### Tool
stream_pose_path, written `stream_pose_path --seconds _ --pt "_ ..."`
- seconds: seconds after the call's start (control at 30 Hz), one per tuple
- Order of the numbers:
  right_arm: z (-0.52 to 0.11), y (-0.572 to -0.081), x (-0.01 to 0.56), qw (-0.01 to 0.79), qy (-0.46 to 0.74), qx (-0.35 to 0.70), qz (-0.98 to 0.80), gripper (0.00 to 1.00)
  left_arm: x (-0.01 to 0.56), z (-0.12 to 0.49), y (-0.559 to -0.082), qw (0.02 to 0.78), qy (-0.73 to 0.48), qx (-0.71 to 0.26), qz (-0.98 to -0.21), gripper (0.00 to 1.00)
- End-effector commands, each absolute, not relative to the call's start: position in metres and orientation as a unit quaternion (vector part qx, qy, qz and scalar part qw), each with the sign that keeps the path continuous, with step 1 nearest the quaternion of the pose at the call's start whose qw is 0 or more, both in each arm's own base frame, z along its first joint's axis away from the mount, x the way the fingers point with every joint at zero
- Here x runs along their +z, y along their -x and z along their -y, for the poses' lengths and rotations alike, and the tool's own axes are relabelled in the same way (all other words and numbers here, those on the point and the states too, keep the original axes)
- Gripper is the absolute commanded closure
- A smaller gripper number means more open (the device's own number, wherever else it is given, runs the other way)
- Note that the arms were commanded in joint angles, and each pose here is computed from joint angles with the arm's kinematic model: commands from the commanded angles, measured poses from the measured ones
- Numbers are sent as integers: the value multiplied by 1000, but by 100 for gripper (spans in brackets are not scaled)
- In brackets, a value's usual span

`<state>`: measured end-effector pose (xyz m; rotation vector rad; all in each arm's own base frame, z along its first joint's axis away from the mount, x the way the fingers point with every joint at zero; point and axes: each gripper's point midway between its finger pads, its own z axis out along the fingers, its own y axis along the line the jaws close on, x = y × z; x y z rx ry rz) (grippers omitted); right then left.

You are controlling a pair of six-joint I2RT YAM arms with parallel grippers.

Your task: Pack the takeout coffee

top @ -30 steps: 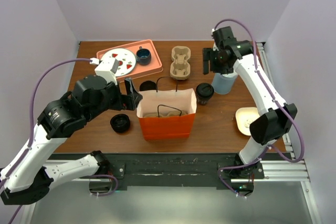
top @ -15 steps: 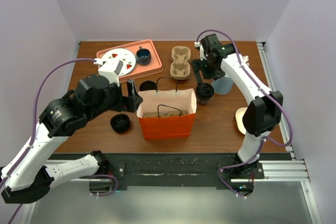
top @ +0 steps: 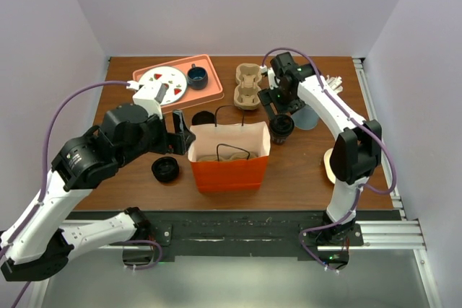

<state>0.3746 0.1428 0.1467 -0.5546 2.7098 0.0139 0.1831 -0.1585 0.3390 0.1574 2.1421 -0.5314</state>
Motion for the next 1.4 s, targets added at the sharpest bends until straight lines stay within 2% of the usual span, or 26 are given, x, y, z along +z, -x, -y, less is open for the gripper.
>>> stream_pose_path --seconds 0.0,0.7,1.07,1.27,1.37 --pt "-144 -378 144 194 214 -1 -957 18 352 156 -182 461 -48 -229 -856 8" --pt "-136 -368 124 170 220 -14 -960 18 350 156 -182 459 -51 -223 -858 8" --pt "-137 -368 122 177 216 -12 -960 28 340 148 -179 449 -45 -207 -868 9" --pt "-138 -366 114 170 211 -13 -963 27 331 144 -176 435 -33 -197 -878 10" --pt "-139 -365 114 170 210 -12 -963 32 331 144 -176 435 -32 -197 -878 11"
